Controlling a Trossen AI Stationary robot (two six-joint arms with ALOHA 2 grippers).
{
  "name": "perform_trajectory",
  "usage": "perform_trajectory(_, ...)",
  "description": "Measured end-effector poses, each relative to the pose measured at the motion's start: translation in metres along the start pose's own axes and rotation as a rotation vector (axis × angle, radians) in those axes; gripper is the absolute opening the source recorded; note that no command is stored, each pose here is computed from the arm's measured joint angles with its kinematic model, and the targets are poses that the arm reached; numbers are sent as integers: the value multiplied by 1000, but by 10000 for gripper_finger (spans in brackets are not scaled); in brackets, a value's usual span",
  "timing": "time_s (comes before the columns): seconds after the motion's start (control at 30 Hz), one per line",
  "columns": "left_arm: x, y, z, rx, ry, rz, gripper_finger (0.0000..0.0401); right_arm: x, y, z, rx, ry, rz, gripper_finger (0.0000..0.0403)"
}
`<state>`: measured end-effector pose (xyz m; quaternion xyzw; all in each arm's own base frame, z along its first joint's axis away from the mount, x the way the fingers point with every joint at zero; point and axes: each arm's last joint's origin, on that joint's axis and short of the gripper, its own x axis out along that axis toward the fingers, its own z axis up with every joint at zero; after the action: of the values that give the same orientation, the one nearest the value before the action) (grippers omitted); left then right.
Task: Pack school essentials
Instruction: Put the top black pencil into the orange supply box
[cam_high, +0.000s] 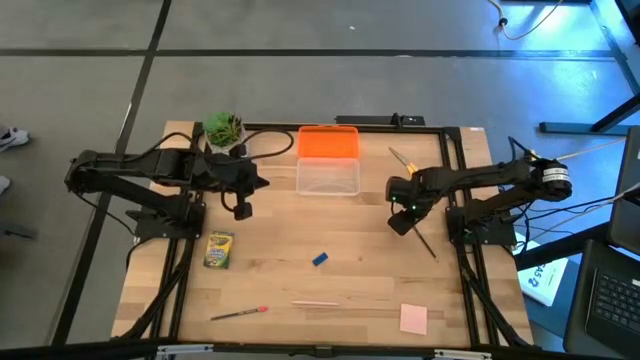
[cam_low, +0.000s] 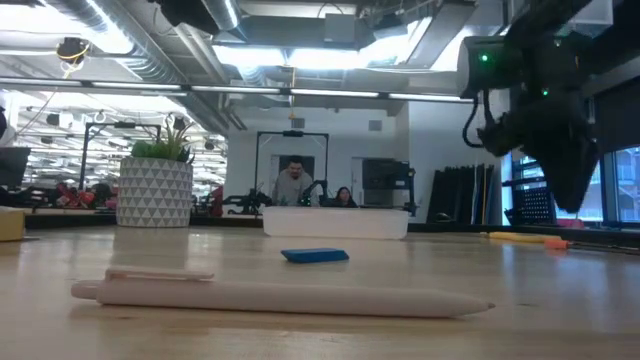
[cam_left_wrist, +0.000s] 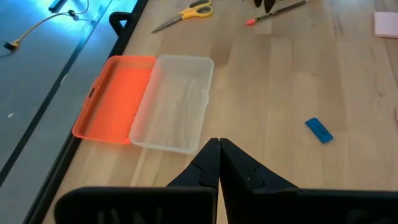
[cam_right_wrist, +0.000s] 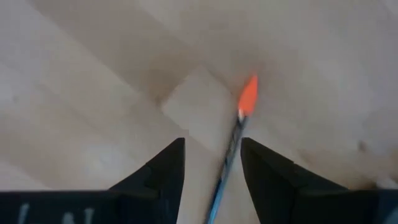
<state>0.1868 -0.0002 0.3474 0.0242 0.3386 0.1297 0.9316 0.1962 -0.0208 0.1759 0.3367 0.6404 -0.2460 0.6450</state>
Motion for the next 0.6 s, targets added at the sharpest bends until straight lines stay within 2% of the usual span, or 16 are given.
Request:
perform_trajectory(0.2, 0, 0, 0, 0, -2, 0, 0, 8, -2, 3, 9, -99, -38, 158)
perform_trajectory(0.6, 0, 0, 1, -2, -7, 0, 0, 40, -7, 3, 22, -36, -94, 158)
